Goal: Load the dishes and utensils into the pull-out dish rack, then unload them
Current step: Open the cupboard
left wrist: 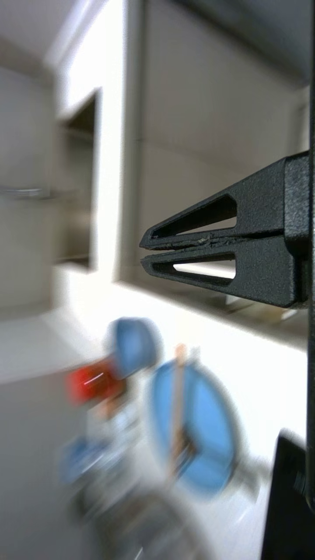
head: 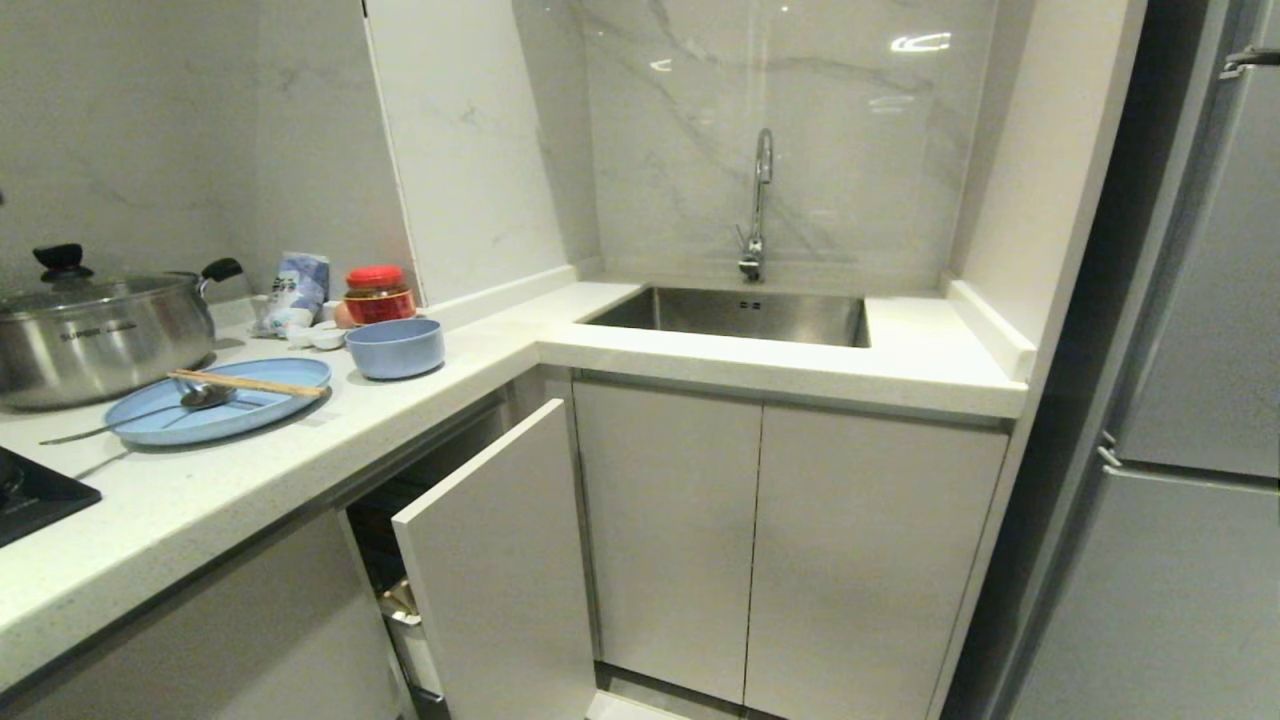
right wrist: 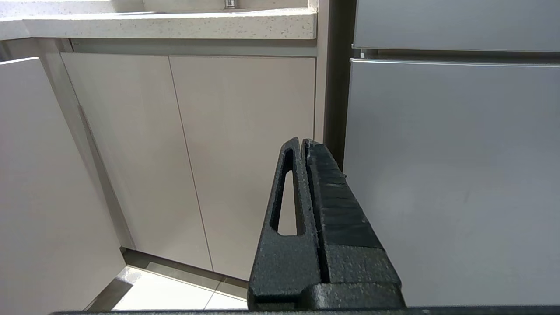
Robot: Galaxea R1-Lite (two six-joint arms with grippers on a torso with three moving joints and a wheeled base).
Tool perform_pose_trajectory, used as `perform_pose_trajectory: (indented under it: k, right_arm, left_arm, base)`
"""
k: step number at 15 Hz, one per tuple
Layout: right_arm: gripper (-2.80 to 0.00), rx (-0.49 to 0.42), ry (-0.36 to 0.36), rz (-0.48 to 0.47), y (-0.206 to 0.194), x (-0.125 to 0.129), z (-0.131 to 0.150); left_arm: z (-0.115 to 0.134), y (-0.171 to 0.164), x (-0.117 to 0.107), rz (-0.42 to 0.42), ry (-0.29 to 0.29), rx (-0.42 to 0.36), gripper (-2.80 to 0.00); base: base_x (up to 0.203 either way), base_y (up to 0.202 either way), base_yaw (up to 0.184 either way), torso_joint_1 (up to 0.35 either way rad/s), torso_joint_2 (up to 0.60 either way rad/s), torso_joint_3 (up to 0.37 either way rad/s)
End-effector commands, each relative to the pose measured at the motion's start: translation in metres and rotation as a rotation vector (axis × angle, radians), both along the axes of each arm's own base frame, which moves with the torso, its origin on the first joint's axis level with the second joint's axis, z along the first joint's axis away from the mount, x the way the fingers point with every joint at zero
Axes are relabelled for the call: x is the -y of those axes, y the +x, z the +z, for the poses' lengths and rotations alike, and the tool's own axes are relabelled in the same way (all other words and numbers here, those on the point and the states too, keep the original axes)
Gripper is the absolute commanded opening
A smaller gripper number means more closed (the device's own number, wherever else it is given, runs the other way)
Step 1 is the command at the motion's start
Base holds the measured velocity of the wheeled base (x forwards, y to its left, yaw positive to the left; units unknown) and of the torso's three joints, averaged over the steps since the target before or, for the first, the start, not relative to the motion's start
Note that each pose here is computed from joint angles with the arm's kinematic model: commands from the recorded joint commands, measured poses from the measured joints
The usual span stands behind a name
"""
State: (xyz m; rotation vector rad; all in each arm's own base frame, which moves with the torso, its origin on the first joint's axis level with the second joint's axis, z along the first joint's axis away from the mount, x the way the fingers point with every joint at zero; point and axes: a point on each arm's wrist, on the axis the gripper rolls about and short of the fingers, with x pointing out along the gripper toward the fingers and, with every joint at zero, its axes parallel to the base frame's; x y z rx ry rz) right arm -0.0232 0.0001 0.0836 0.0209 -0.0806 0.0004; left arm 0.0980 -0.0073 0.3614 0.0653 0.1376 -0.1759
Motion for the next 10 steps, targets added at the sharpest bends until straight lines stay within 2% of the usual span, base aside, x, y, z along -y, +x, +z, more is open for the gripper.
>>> perform_pose_trajectory:
  k: [1, 4, 6, 8, 10]
  right_arm:
    - [-2.8, -0.024, 0.0, 0.0, 0.002, 0.0, -0.007]
    - [-2.8, -0.024, 0.0, 0.0, 0.002, 0.0, -0.007]
    - [-2.8, -0.025, 0.0, 0.0, 0.002, 0.0, -0.007]
    - [-2.8, -0.025, 0.0, 0.0, 0.002, 0.0, -0.007]
    - [-2.8, -0.024, 0.0, 0.0, 0.002, 0.0, -0.007]
  left_arm:
    - [-0.023, 0.07, 0.005, -0.009, -0.001, -0.249, -2.8]
    - [-0.052, 0.127, 0.014, -0.006, -0.005, -0.438, -2.8]
    - [-0.073, 0.164, 0.024, 0.057, -0.013, -0.539, -2.8]
    - [-0.088, 0.193, 0.04, 0.138, -0.072, -0.594, -2.8]
    - [-0.102, 0.218, 0.058, 0.225, -0.171, -0.636, -2.8]
  base:
    - [0.0, 0.0, 0.0, 0.0, 0.0, 0.0]
    - [0.0, 0.0, 0.0, 0.0, 0.0, 0.0]
    - [0.0, 0.0, 0.0, 0.0, 0.0, 0.0]
    - [0.0, 0.0, 0.0, 0.0, 0.0, 0.0]
    - [0.0, 0.0, 0.0, 0.0, 0.0, 0.0]
